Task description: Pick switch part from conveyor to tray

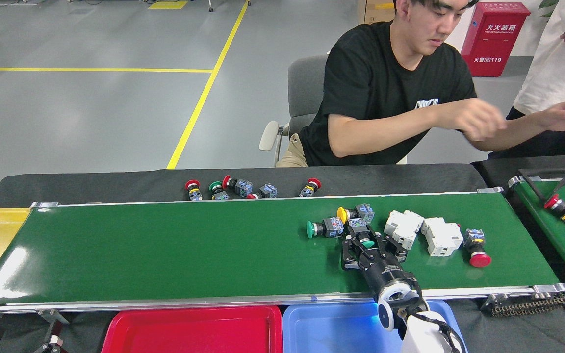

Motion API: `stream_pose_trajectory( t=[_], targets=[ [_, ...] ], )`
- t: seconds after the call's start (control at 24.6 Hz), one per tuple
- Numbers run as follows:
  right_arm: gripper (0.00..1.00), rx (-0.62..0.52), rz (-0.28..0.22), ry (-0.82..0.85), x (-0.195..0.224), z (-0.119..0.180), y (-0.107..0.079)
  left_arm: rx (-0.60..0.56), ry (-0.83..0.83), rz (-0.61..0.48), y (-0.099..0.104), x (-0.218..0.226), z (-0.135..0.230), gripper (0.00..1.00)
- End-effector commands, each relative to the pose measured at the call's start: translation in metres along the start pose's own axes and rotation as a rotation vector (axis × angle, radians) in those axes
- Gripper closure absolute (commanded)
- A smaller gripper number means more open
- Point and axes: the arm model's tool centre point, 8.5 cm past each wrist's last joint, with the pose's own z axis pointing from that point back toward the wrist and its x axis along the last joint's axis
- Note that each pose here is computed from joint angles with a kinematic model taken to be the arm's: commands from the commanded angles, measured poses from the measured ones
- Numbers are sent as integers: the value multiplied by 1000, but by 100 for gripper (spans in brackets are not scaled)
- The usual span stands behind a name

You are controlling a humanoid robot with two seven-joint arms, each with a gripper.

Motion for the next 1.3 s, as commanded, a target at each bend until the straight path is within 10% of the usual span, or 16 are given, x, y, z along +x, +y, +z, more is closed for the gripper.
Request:
stream_pose_trajectory(
  t=[0.0,0.2,0.28,0.32,0.65,0.85,1.06,1.26],
  targets=[
    [99,-54,6,-97,16,7,-16,22,-6,-15,7,-2,-2,0],
    [91,-97,22,-495,123,65,-13,18,-7,-16,7,-2,-2,0],
    [13,-75,30,-640,170,88,0,17,-7,-15,7,-2,-2,0],
    [2,-61,35,-682,185,94,5,17,-7,-14,7,-2,-3,0],
    [2,-33,28,-694,196,95,14,20,-40,-7,7,9,-9,0],
    [3,-107,-62,-115,65,109,11,53,-195,-21,18,45,-36,0],
    [3,-134,-40,235,-32,168,38,114,-458,-89,44,106,-81,0],
    [3,-121,-31,373,-64,132,22,35,-621,-109,36,163,-142,0]
  ],
)
